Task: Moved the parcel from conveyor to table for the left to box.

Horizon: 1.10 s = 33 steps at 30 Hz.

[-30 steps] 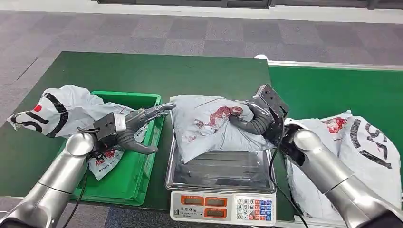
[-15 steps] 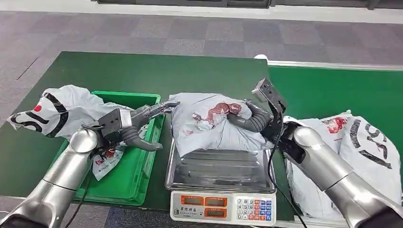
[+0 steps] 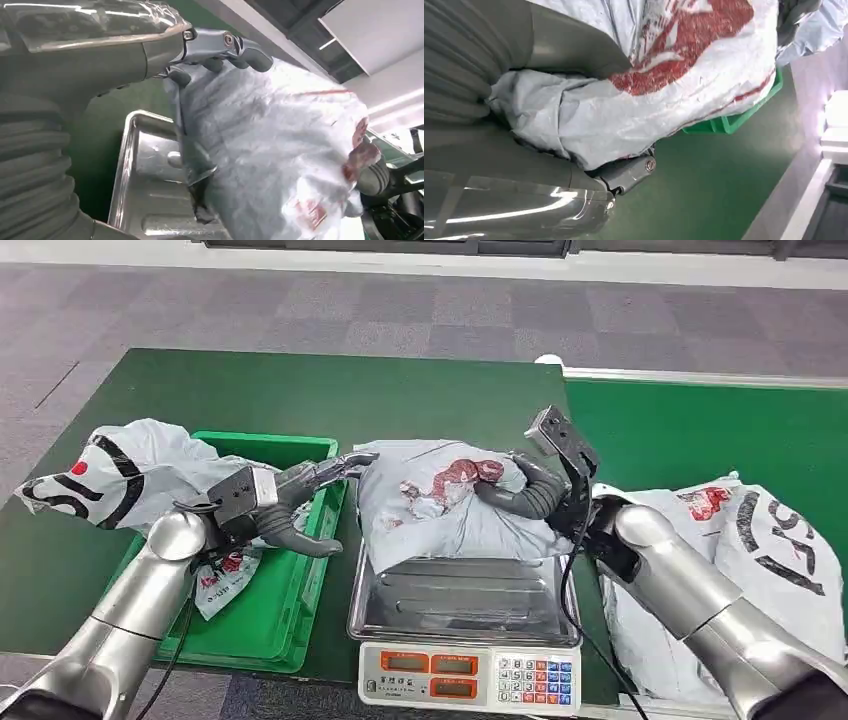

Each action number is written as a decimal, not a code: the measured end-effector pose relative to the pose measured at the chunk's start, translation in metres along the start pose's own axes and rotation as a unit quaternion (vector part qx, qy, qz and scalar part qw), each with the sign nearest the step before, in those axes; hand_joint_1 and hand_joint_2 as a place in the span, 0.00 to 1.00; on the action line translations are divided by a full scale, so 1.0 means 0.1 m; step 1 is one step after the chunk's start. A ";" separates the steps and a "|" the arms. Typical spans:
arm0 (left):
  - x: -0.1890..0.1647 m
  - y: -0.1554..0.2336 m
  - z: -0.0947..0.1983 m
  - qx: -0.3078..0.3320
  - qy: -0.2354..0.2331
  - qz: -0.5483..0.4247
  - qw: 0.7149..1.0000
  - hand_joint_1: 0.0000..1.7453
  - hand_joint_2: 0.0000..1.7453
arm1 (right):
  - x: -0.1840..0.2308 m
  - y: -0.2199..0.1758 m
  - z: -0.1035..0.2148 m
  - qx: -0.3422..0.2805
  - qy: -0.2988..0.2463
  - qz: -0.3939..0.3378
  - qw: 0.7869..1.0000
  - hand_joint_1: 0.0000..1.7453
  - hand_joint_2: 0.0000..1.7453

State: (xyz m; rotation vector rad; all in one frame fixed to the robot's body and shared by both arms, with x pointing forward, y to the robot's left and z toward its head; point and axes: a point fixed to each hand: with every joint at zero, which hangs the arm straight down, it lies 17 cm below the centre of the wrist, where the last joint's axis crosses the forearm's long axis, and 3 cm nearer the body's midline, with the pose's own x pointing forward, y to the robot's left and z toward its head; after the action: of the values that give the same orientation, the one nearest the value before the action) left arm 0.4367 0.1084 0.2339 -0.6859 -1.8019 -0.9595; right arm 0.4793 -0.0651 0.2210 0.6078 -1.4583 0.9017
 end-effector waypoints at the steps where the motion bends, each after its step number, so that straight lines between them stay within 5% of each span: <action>1: 0.00 0.00 0.01 0.000 0.000 0.001 1.000 0.00 1.00 | -0.01 0.01 0.01 0.002 0.000 -0.004 1.000 0.00 1.00; 33: -0.01 0.03 -0.03 0.004 -0.008 0.012 1.000 0.00 1.00 | -0.09 -0.03 0.05 -0.015 -0.005 0.011 1.000 0.00 1.00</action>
State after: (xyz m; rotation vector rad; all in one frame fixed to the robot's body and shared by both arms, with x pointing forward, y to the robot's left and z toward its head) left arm 0.4407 0.1074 0.2341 -0.7112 -1.8065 -0.9327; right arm 0.4801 -0.0718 0.2133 0.5747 -1.4876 0.8942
